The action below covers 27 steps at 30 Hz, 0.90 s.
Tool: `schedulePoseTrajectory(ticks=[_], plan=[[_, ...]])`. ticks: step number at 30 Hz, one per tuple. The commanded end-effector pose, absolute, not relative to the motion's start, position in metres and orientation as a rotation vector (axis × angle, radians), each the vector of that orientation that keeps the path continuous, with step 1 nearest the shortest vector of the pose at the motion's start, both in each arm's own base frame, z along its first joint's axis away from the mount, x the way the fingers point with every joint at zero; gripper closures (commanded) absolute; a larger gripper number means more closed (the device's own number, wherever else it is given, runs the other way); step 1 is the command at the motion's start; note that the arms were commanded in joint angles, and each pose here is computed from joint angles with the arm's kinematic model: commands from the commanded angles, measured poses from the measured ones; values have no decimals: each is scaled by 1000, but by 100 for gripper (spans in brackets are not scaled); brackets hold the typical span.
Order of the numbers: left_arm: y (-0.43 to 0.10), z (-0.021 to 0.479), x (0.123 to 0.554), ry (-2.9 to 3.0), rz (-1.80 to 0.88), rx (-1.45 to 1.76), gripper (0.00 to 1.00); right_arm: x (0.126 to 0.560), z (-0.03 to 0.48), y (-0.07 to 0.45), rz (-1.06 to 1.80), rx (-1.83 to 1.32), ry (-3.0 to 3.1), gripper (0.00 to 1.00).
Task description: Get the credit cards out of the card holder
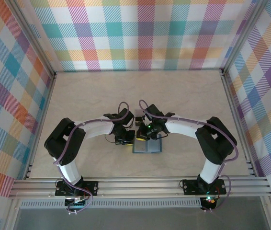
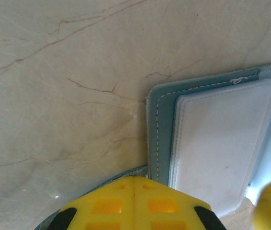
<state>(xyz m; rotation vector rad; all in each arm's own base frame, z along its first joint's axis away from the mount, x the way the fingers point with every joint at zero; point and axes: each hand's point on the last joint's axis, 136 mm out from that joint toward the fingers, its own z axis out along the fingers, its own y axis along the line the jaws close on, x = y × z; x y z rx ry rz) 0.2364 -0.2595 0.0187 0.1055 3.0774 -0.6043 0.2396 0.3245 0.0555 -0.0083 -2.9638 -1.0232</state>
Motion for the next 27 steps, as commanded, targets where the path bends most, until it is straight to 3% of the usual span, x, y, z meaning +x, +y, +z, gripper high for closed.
schedulePoseTrajectory(ticks=[1, 27], plan=[[-252, 10, 227, 3098, -565, 99, 95, 242, 60, 341, -1071, 11, -2934, 97], [-246, 15, 223, 3083, -565, 85, 96, 220, 20, 333, -893, 2, -2911, 92]])
